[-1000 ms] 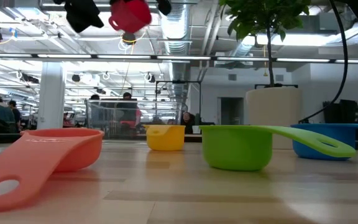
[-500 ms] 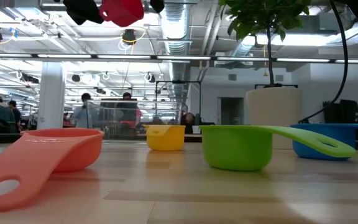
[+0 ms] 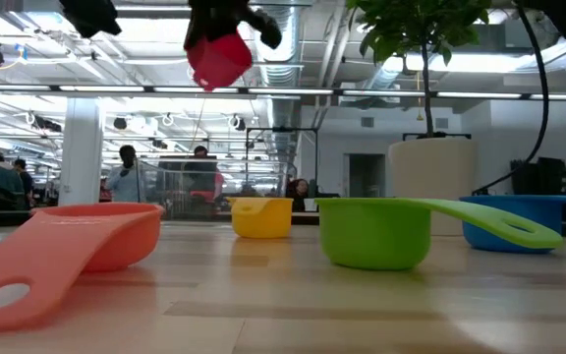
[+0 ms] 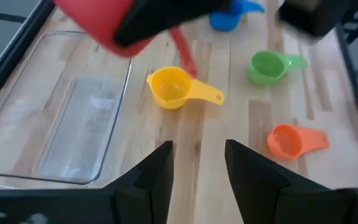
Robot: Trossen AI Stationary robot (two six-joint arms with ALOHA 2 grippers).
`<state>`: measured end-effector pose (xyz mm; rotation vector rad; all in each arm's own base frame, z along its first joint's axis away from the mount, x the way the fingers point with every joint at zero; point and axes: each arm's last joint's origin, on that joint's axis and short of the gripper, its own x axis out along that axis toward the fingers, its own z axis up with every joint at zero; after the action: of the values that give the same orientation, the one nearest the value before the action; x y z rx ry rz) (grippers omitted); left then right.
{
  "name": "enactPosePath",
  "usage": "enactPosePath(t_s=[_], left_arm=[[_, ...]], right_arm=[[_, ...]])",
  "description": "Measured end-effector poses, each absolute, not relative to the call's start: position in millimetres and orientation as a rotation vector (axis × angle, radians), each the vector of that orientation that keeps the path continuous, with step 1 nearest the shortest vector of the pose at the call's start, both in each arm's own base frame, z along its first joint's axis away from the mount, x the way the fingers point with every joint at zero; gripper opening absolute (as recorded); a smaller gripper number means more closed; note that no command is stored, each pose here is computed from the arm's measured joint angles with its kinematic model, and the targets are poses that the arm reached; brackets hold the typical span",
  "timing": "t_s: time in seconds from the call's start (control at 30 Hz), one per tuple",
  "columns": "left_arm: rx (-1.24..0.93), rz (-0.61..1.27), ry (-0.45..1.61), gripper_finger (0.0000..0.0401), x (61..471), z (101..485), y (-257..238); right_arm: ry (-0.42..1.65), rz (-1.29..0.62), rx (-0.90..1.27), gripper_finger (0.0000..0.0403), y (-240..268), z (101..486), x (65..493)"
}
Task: Nest measuring cups in basket
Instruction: Put the red measuring cup in the transparent bin
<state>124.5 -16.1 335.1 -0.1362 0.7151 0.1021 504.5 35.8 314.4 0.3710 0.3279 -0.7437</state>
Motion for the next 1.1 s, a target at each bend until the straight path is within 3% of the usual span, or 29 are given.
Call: enactPosePath(t_s=[0.4, 0.6, 1.1], left_arm=[[-0.174, 0.151, 0.618, 0.0132, 107, 343, -12], [-0.16, 0.15, 0.628, 0.0132, 110, 343, -12], [-0.146, 0.166, 0.666, 0.0132, 120, 339, -13]], right_arm=[[0.354, -0.834, 0.353, 0.0011, 39, 250, 530], [0.32, -0.973, 0.23, 0.0011, 12, 255, 529], [0.463, -1.03, 0.041, 0.0011, -30, 250, 525]])
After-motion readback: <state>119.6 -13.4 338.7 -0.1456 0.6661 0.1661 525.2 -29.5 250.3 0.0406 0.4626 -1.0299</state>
